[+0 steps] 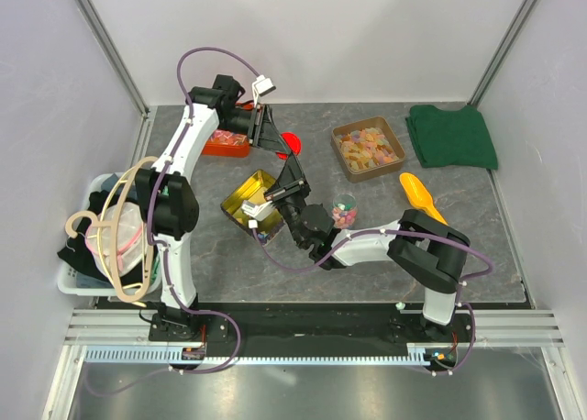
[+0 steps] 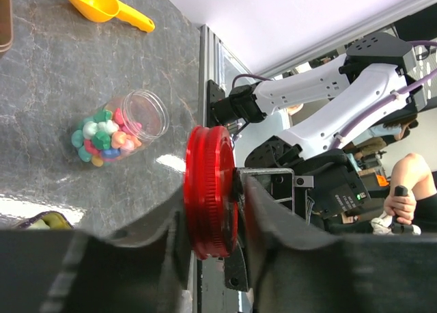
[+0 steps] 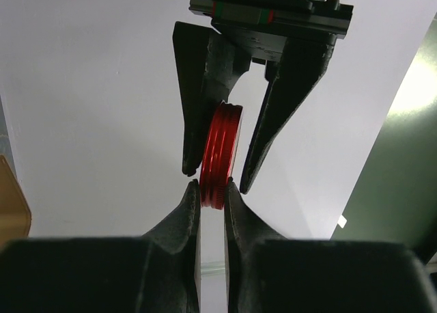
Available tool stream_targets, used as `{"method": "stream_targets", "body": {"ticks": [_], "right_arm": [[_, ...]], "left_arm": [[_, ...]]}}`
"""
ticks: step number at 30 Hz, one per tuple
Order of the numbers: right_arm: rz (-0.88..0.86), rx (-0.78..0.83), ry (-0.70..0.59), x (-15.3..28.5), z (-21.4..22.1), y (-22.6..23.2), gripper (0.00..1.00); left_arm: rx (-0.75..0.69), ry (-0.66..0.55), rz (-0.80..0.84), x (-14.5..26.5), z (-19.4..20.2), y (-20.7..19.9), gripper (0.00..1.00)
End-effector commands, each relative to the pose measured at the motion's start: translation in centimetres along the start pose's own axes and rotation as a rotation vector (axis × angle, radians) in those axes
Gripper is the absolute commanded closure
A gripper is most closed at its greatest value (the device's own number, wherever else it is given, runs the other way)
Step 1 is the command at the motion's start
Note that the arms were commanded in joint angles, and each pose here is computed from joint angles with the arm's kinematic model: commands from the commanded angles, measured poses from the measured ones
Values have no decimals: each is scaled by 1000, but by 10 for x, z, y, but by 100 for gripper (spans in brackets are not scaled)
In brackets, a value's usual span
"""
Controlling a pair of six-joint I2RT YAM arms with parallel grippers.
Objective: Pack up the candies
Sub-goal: Pick up the bottle lid at the center of the board.
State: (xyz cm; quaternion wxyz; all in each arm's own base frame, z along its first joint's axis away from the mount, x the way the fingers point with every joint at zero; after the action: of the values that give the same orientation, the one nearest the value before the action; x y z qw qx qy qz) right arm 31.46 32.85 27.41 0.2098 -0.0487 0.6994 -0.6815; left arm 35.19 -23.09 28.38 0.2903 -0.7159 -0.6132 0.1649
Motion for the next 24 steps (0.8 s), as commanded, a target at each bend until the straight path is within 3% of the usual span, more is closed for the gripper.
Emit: {"method": "stream_targets", "body": {"ticks": [1,2,5,14,24], "right_arm": [[-6,156,31,-2,2,-6,96],[-9,158,32,-2,3,-5,96],[-13,157,33,0,3,-4,95],[-27,164,41,3,8,-3,96],[-43,170,50,11,14,-1,95]], "left_arm": [[-110,-90,145,0,-26,-54,53],[-110,-90,145,0,-26,-54,45],[-113,-90,145,0,-27,-54,41],[-124,-89,139,0,-28,-54,55],[-125,-99,137,5,-33,-55,51]]}}
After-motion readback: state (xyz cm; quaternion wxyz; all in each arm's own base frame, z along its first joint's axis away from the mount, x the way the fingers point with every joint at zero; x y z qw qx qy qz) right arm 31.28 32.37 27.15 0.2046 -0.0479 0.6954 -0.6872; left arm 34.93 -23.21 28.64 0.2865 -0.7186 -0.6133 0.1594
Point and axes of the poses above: each gripper's point midway between its finger pads, its own x axis back along the fingers, its own y axis along the line the jaws close on, z = x × y, the point moved 3 cm from there along x, back along the fingers, and after that the axes turned 13 degrees about -x, right-handed, at the moved point
